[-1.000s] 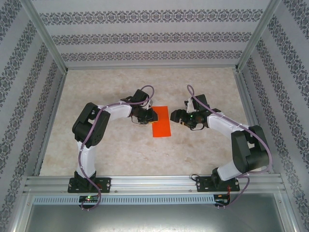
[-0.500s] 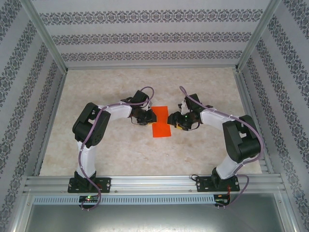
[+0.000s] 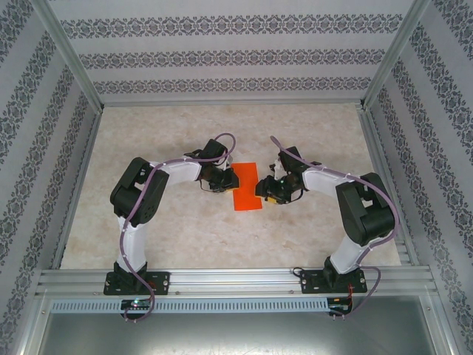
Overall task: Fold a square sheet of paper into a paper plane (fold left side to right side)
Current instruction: Fold the triangle a second time at the center of the table.
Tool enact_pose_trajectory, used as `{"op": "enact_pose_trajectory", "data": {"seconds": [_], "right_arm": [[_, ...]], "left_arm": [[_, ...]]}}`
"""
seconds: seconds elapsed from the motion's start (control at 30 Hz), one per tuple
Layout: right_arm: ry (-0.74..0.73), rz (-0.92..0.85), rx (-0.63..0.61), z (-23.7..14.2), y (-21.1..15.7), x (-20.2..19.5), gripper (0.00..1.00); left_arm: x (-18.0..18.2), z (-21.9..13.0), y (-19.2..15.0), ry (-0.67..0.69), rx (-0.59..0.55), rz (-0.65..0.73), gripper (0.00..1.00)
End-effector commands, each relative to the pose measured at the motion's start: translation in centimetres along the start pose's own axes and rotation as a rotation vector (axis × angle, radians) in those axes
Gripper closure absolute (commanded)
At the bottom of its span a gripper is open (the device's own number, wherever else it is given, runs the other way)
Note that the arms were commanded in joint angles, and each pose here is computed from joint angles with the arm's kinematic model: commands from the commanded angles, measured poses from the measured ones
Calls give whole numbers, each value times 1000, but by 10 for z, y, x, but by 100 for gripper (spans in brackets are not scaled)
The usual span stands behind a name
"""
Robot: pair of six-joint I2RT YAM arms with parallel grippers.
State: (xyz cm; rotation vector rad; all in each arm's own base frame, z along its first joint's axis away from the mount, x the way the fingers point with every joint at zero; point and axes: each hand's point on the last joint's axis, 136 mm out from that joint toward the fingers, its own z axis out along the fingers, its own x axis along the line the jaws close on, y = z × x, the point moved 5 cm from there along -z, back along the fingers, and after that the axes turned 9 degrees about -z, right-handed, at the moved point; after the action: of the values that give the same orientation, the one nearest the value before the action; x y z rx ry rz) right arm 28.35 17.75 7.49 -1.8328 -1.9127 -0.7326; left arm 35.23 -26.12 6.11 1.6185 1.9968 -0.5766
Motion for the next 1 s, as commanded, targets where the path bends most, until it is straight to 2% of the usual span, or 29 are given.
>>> {"op": "enact_pose_trajectory", "data": {"seconds": [0.0, 0.57, 0.97], "right_arm": [[4, 23, 42, 6, -8, 2, 52], [-8, 47, 78, 21, -16, -2, 53], [97, 44, 30, 16, -3, 17, 54]], "left_arm": [[3, 0, -9, 21, 3, 29, 82], [4, 2, -10, 22, 8, 29, 84], [1, 1, -9, 12, 5, 33, 84]]}}
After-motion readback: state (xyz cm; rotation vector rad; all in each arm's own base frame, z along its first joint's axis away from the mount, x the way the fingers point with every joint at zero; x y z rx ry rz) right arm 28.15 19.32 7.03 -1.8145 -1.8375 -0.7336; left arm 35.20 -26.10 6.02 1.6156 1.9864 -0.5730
